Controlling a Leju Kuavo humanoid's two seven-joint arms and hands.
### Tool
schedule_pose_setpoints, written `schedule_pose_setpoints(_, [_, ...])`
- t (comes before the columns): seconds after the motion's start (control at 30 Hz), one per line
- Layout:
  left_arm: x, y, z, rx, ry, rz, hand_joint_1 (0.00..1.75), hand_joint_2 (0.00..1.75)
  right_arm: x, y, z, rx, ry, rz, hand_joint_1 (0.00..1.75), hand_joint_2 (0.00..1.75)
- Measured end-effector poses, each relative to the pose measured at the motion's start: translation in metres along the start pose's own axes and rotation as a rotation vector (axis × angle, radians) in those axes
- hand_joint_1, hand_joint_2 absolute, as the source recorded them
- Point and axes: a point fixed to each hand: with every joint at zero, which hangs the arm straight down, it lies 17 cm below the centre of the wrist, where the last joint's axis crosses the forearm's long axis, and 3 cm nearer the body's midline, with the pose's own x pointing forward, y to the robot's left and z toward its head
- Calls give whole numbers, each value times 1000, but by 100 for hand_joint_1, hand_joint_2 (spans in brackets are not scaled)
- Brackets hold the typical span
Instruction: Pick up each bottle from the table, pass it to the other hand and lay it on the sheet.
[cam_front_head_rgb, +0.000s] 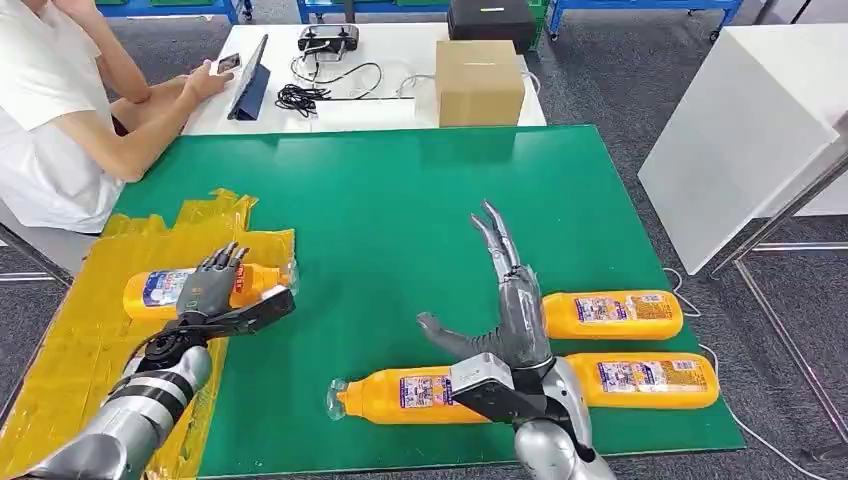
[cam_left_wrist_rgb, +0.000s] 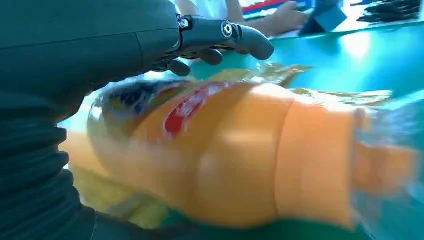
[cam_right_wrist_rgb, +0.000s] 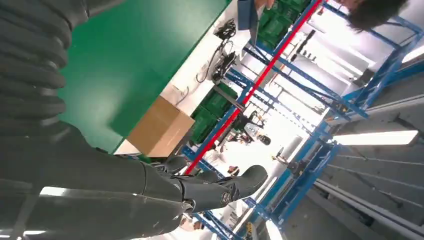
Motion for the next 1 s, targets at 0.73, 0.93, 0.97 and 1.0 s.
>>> schedule_pose_setpoints(0.73, [124, 46, 64, -41, -485, 697, 0, 175, -9, 5, 4, 33, 14, 69, 0, 175])
schedule_pose_setpoints(0.93, [121, 79, 100, -6, -612, 924, 0, 175, -26, 28, 10, 193, 35, 206, 0, 175])
schedule_pose_setpoints(0.97, [122, 86, 107, -5, -646, 986, 0, 175, -31, 39, 13, 260, 32, 259, 0, 175])
schedule_pose_setpoints(1.0, [122, 90, 114, -2, -667, 1028, 0, 175, -35, 47, 16, 314, 27, 301, 0, 175])
